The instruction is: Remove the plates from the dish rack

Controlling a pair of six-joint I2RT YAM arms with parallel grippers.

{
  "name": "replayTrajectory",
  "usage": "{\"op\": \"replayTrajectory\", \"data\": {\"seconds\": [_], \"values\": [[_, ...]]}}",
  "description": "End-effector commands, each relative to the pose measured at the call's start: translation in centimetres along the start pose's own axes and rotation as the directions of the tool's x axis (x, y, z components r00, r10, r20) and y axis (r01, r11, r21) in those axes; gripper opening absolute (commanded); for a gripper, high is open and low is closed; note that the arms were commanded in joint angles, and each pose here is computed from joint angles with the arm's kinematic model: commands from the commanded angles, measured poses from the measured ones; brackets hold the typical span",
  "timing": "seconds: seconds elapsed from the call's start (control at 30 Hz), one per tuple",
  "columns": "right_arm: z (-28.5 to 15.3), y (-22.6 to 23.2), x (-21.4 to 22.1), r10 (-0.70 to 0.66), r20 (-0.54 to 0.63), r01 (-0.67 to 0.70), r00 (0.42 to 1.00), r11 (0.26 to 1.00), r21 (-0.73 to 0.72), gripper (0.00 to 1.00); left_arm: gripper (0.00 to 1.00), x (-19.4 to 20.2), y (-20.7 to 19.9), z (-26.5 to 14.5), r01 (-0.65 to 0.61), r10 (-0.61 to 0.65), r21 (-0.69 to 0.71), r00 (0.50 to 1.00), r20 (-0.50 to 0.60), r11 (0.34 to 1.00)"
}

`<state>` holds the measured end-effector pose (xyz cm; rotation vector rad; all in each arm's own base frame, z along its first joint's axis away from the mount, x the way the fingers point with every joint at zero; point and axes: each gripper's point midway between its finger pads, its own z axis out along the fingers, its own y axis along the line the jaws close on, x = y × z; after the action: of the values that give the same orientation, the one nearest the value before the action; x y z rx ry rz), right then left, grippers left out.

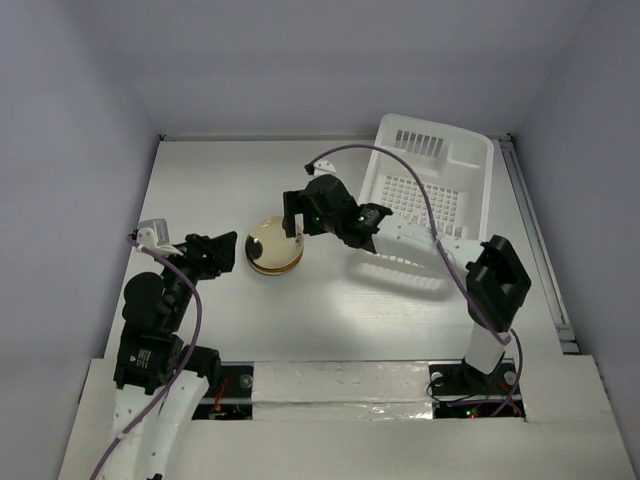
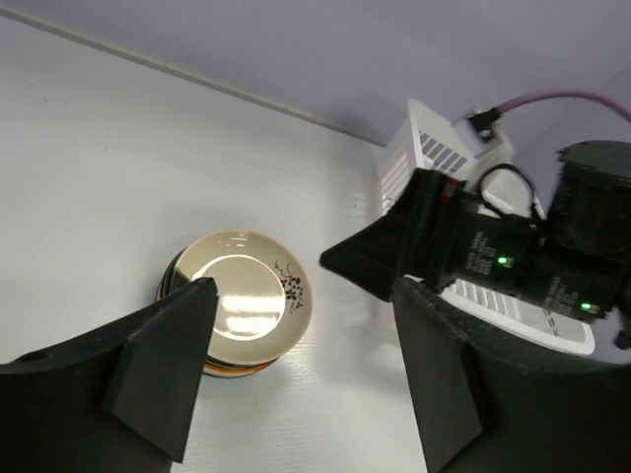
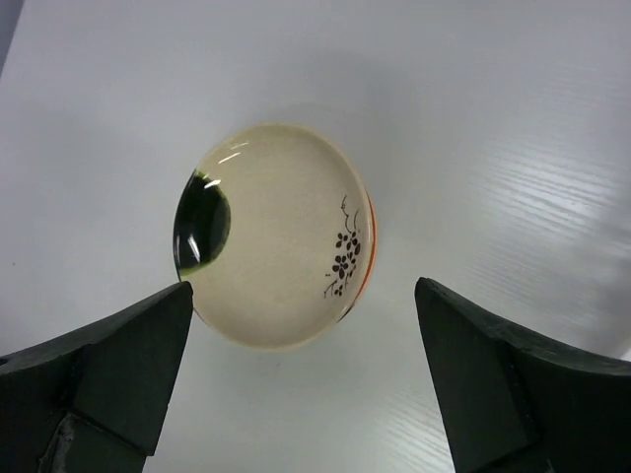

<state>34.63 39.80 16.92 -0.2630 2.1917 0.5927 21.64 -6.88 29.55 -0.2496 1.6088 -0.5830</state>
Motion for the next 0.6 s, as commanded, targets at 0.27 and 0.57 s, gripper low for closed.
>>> {"op": "replayTrajectory", "data": {"seconds": [0.27, 0.57], "values": [[-22.4, -1.8, -11.2, -0.001, 0.524, 0.045, 0.852, 0.997, -0.070, 1.00, 0.89, -3.0, -2.5, -1.3, -0.023, 0.017, 0.086, 0.997, 0.072, 0.996], [-39.7, -12.3, -9.7, 0.201, 0.800, -0.160, 0.565, 0.978, -0.132, 0.26, 0.99, -8.6, -6.7, -2.7, -0.021, -0.011, 0.191, 0.986, 0.169, 0.981]]}}
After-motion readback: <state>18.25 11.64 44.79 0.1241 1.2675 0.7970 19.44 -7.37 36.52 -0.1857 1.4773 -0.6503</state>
